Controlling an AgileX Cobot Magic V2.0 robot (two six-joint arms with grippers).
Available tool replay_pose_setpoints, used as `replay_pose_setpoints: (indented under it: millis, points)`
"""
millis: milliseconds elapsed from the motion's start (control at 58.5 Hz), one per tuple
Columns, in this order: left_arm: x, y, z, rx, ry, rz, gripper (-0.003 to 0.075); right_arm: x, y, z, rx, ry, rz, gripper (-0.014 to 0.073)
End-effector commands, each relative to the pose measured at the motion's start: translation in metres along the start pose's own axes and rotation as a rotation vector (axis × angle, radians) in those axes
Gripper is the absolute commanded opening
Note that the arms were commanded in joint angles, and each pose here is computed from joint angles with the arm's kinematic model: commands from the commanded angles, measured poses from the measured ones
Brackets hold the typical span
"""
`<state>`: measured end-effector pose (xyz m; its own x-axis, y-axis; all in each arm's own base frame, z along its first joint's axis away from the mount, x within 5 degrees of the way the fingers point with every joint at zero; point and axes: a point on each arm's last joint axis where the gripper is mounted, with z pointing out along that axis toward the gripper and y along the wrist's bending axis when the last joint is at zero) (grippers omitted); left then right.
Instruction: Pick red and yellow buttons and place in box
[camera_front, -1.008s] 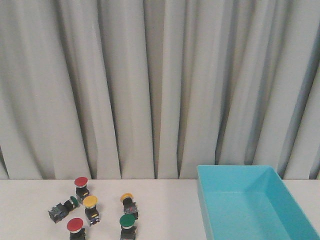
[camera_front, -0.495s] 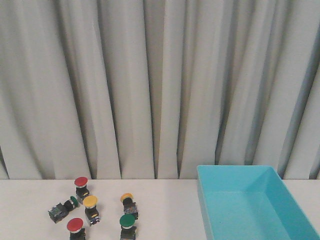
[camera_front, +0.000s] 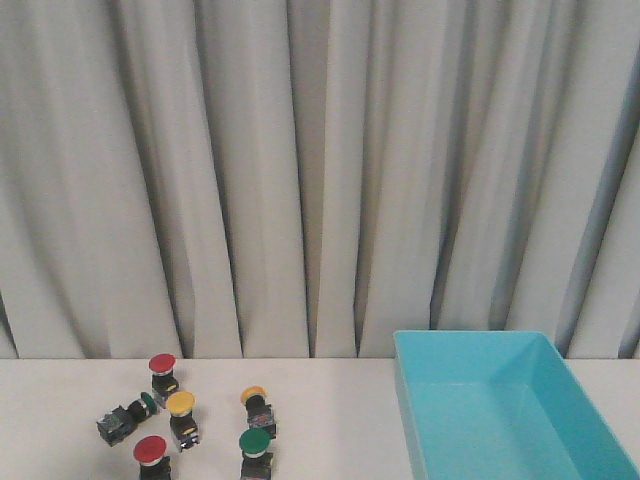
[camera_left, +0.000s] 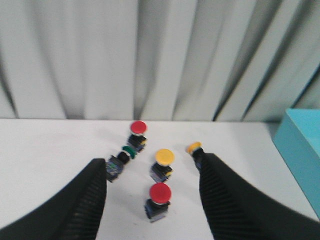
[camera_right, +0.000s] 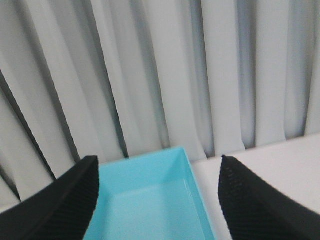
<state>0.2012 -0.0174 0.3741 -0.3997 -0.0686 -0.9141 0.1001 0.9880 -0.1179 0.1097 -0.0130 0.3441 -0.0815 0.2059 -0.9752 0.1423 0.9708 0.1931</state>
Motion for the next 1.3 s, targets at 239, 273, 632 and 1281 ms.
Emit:
replay_pose_setpoints:
  millis: [239,273,632,1281]
  points:
    - [-0.003,-0.005,0.088,0.138,0.077,-0.115,0.0413,-0.017,0.004,0.006,-0.023,-0.091,-0.058,0.0498]
    - [0.003,-0.006,0.097,0.151,0.114,-0.107,0.0413,-0.016,0.004,0.006,-0.022,-0.087,-0.058,0.0498]
    - [0.002,-0.017,0.171,0.224,0.248,-0.005,0.0413,-0.015,0.003,0.006,-0.017,-0.070,-0.060,0.0498]
    - [0.044,-0.008,0.230,0.206,0.439,-0.006,0.0413,-0.012,0.002,0.006,-0.005,-0.033,-0.061,0.0498]
